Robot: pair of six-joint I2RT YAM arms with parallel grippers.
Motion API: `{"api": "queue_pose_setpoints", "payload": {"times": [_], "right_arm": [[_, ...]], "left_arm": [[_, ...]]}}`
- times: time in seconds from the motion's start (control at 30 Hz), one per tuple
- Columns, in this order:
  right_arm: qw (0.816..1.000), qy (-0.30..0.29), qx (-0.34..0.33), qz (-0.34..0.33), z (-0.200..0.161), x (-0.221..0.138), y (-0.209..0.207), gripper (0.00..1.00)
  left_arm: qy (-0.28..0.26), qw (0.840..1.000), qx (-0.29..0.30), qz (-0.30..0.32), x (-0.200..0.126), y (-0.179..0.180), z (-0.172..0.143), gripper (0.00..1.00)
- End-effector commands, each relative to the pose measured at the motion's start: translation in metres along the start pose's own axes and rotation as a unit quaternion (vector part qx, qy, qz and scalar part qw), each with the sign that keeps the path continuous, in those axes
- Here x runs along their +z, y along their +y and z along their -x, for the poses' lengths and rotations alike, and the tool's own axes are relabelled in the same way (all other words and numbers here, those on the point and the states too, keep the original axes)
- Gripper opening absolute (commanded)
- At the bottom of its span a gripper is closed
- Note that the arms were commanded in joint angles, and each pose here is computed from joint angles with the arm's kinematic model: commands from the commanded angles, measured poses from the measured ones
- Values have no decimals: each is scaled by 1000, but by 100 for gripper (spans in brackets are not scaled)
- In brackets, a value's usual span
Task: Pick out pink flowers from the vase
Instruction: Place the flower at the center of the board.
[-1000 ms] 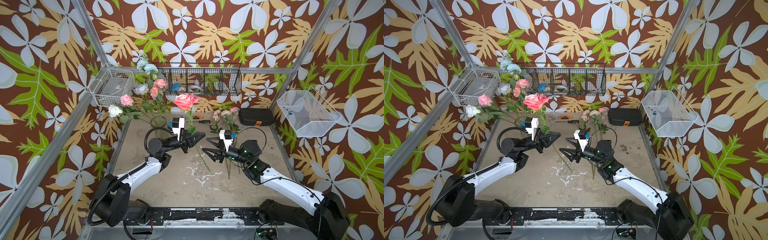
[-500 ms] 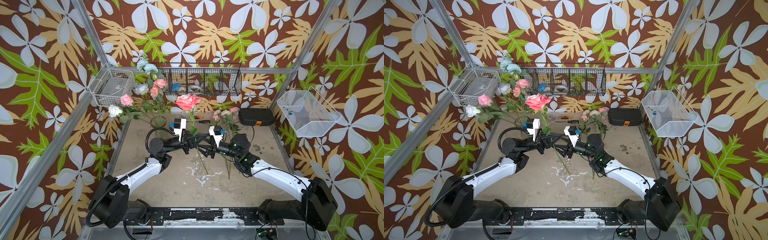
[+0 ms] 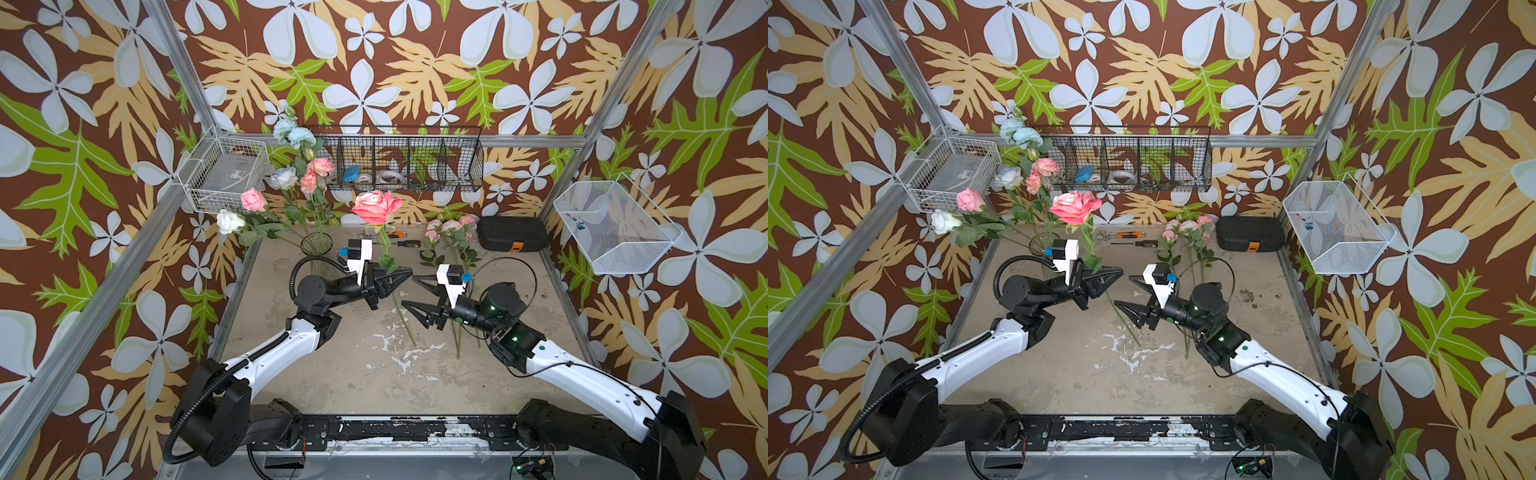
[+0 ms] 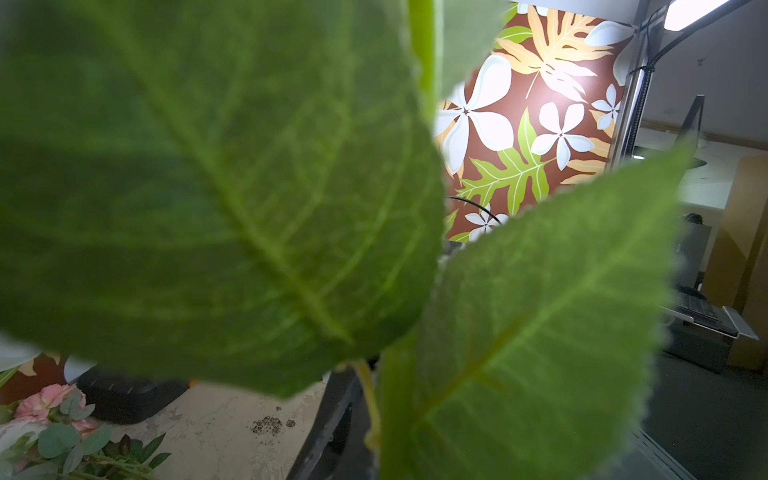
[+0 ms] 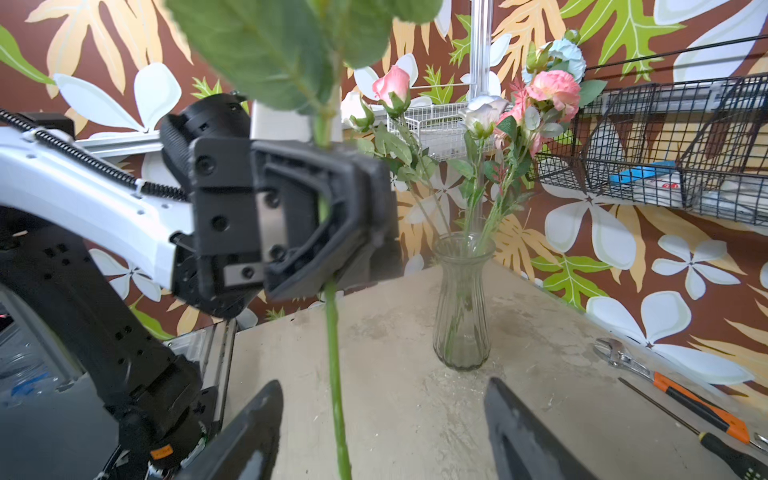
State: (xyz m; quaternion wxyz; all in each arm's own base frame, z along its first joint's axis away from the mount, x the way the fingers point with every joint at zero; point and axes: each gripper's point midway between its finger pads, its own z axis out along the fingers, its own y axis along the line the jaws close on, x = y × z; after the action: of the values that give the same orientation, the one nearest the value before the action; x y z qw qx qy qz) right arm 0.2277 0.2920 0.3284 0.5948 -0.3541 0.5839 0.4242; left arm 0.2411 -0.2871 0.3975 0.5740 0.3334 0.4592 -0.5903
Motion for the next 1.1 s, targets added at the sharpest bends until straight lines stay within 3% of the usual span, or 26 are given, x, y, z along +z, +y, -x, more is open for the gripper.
{"api": "queue_pose_setpoints", "payload": {"times": [0.0, 0.27, 0.43, 0.5, 0.57, 0.83, 1.0, 1.07], "right_arm": [[1000, -12, -1, 10, 1, -10, 8, 89], [999, -4, 21, 47, 1, 32, 3, 87], [998, 11, 3, 60, -3, 59, 15, 76], [998, 8, 5, 62, -2, 66, 16, 69], [998, 3, 10, 60, -1, 69, 14, 53], [999, 0, 0, 35, -1, 69, 6, 10], [1000, 5, 0, 22, -1, 68, 2, 1], [1000, 7, 0, 18, -3, 68, 1, 0]], "left_arm": [[-3, 1000, 13, 5, -1, 1, 1, 0], [-7, 1000, 9, -4, -2, -2, 1, 0], [-4, 1000, 13, 7, -2, 1, 0, 0], [-3, 1000, 13, 7, -2, 2, -1, 0], [-4, 1000, 13, 6, -2, 2, -1, 0], [-9, 1000, 17, 7, -3, 1, 1, 0], [-16, 1000, 22, 10, -4, 0, 4, 2], [-18, 999, 25, 12, -5, 0, 4, 13]]}}
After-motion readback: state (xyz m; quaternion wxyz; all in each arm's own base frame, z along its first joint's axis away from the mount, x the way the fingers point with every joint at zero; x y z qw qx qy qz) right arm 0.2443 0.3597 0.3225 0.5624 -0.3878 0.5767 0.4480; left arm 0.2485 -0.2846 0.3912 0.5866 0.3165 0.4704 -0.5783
